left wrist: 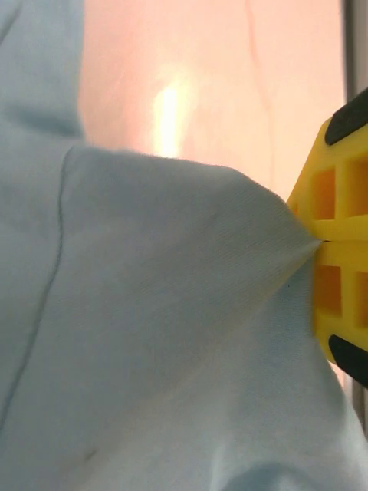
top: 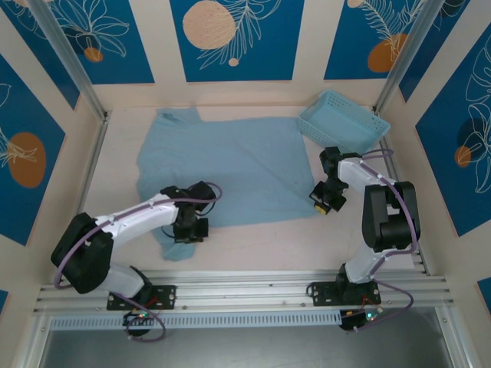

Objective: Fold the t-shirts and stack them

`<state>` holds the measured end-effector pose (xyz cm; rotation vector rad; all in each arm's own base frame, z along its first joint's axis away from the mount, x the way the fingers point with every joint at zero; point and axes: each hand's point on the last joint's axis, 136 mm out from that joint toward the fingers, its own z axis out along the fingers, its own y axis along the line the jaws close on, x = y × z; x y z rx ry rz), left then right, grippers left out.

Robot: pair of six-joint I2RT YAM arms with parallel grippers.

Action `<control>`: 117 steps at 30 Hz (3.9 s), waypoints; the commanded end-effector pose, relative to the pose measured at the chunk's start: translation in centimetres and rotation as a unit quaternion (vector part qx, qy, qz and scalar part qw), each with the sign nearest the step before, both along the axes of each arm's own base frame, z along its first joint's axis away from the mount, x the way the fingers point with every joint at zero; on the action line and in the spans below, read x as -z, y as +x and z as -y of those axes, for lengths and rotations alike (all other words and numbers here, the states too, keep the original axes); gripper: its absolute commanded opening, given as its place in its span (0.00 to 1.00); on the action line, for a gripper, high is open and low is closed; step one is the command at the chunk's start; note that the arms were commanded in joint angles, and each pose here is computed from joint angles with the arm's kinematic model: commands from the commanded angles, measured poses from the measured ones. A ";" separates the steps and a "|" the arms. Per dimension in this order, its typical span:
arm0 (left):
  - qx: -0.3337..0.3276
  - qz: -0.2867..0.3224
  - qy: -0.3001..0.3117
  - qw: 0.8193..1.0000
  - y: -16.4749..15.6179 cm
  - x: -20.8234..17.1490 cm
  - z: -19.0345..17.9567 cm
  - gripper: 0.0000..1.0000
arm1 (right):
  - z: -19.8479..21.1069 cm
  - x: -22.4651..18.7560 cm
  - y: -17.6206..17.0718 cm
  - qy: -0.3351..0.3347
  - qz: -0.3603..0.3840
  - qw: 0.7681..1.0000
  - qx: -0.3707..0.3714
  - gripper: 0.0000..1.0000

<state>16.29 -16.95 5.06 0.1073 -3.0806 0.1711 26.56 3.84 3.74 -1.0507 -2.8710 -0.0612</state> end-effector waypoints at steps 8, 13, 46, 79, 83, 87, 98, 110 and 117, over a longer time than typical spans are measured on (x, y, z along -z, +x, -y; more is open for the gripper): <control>-0.110 0.000 0.071 0.991 -2.7 -3.0 -4.7 0.57 | 0.1 0.0 -0.2 0.002 -0.005 1.000 -0.010 0.00; -0.211 -0.045 0.113 0.970 -7.3 -0.9 -9.4 0.45 | 0.1 -0.2 -0.2 0.004 -0.002 1.000 -0.013 0.00; -0.400 0.029 0.068 0.914 -7.2 -2.3 -12.7 0.00 | -0.2 -1.1 -4.5 0.015 -0.018 1.000 -0.005 0.00; -0.319 0.192 0.080 0.925 19.9 -11.3 -14.8 0.00 | -1.5 -4.8 10.5 0.050 0.037 0.997 0.040 0.00; -0.310 0.195 0.095 0.926 21.0 -11.0 -15.6 0.00 | -1.7 -4.2 12.1 0.050 0.040 0.997 0.032 0.00; -0.308 0.195 0.105 0.925 21.6 -10.9 -16.3 0.00 | -1.7 -4.0 13.0 0.039 0.041 0.998 0.026 0.00; -0.291 0.188 0.111 0.932 24.0 -10.2 -17.0 0.00 | -1.8 -3.6 15.0 0.031 0.046 0.998 0.018 0.00; -0.272 0.188 0.127 0.935 26.3 -9.4 -18.1 0.00 | -2.4 -2.9 16.9 0.041 0.056 0.998 0.009 0.00; -0.252 0.176 0.079 0.948 28.2 -8.1 -17.2 0.25 | -2.7 -2.7 18.0 0.049 0.060 0.997 0.003 0.15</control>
